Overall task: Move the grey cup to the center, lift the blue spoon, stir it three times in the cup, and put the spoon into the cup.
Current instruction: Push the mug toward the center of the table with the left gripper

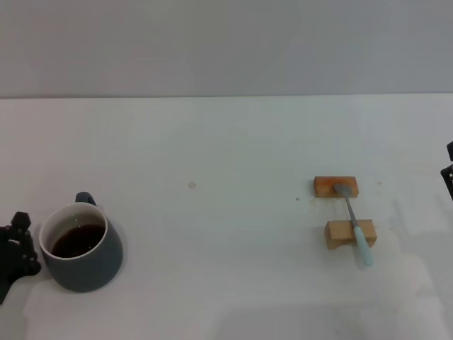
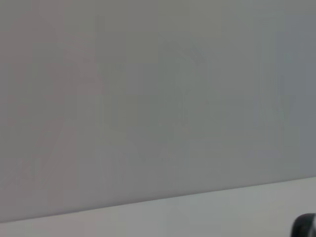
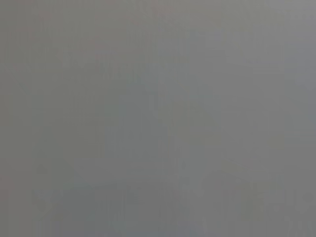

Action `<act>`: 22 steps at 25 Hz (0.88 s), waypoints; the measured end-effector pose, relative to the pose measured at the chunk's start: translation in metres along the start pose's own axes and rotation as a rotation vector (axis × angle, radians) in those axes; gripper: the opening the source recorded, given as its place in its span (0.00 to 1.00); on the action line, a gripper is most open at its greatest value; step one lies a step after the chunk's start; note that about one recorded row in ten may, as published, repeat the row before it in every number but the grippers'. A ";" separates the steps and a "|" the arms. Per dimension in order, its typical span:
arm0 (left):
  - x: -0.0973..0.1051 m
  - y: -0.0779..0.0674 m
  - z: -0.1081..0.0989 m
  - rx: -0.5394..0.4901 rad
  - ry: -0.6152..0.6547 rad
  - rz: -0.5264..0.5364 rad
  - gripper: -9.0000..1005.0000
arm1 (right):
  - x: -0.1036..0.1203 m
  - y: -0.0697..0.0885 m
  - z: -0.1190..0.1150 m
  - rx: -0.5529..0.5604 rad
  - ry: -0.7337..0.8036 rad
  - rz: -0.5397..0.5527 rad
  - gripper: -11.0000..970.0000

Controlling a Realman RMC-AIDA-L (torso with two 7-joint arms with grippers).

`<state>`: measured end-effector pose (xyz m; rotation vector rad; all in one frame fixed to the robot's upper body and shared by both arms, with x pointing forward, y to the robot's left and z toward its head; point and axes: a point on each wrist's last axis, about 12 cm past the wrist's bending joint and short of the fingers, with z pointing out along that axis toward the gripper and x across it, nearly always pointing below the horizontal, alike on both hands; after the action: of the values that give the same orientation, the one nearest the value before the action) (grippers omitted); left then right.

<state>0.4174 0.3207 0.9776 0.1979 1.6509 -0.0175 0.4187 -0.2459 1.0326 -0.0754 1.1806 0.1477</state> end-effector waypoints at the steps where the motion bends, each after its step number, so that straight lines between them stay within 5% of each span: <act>1: 0.000 -0.002 0.001 0.009 -0.002 0.000 0.02 | 0.000 0.000 0.000 0.000 0.000 0.000 0.82; 22: -0.003 -0.030 0.008 0.158 -0.012 -0.012 0.04 | 0.000 0.001 0.002 -0.004 -0.002 0.004 0.82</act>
<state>0.4212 0.2896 0.9766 0.3075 1.6396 -0.1587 0.4203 -0.2445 1.0332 -0.0768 1.1785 0.1538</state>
